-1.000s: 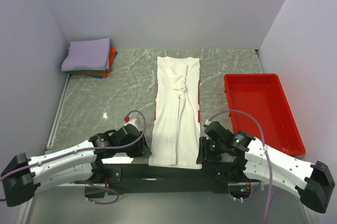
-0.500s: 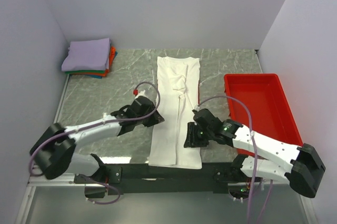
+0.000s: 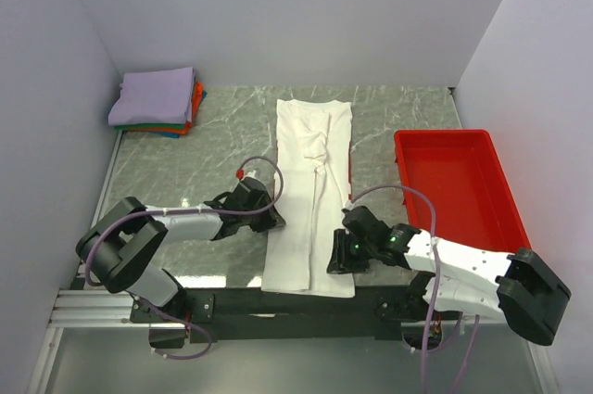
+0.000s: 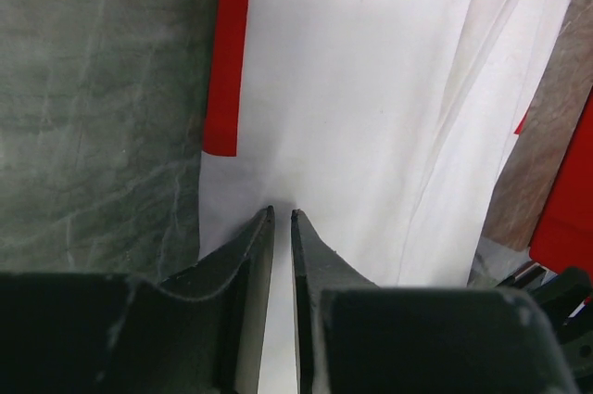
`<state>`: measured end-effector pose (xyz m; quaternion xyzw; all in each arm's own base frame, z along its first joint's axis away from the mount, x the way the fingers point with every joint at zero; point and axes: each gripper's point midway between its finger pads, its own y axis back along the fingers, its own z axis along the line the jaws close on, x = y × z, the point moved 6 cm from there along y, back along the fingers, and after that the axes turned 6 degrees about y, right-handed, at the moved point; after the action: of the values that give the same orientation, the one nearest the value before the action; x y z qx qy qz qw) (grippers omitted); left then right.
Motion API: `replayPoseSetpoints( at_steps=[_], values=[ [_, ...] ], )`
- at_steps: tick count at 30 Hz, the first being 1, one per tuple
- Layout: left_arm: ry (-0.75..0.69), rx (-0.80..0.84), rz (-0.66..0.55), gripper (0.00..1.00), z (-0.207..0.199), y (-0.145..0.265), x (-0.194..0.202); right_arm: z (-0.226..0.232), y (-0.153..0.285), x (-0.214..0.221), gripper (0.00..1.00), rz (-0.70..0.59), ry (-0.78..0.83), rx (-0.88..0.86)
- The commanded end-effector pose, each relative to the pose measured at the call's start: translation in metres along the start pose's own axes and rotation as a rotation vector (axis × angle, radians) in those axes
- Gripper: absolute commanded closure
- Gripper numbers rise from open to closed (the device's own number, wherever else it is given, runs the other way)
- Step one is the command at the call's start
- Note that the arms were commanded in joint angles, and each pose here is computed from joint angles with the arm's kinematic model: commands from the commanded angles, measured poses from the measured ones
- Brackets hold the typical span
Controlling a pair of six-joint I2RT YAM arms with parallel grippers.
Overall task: Fold and stack the t-shirts
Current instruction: Fold the tshirt
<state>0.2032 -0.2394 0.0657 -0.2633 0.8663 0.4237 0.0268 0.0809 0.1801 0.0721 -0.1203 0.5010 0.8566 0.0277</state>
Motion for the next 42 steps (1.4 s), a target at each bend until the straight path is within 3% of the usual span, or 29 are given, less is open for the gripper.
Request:
replayPoseSetpoints(
  at_steps=[1,5,9,16,19,24,34,37,42],
  values=[
    [-0.006,-0.058,0.006,0.79,0.02,0.001,0.003,0.006,0.006,-0.006,0.57,-0.057,0.007,-0.026],
    [-0.027,-0.069,0.009,0.79,0.021,0.006,0.001,0.006,0.019,-0.015,0.57,-0.106,0.026,0.025],
    [-0.08,0.039,0.006,0.75,-0.002,0.018,-0.005,0.014,0.037,-0.041,0.57,-0.204,0.04,0.055],
    [-0.243,0.189,0.008,0.7,-0.067,0.043,0.0,0.01,0.055,-0.125,0.59,-0.359,-0.044,0.1],
    [-0.273,0.186,0.055,0.7,-0.071,0.043,0.022,0.014,0.053,-0.159,0.6,-0.397,-0.069,0.115],
    [-0.275,0.167,0.108,0.72,-0.069,0.036,0.049,0.016,0.031,-0.207,0.62,-0.392,-0.092,0.16],
    [-0.303,0.191,0.176,0.74,-0.066,0.034,0.088,0.003,-0.023,-0.237,0.64,-0.316,-0.141,0.267],
    [-0.313,0.179,0.196,0.75,-0.062,0.032,0.099,-0.001,-0.029,-0.242,0.69,-0.324,-0.143,0.304],
    [-0.326,0.159,0.222,0.78,-0.056,0.027,0.113,0.0,-0.035,-0.253,0.92,-0.331,-0.145,0.316]
  ],
)
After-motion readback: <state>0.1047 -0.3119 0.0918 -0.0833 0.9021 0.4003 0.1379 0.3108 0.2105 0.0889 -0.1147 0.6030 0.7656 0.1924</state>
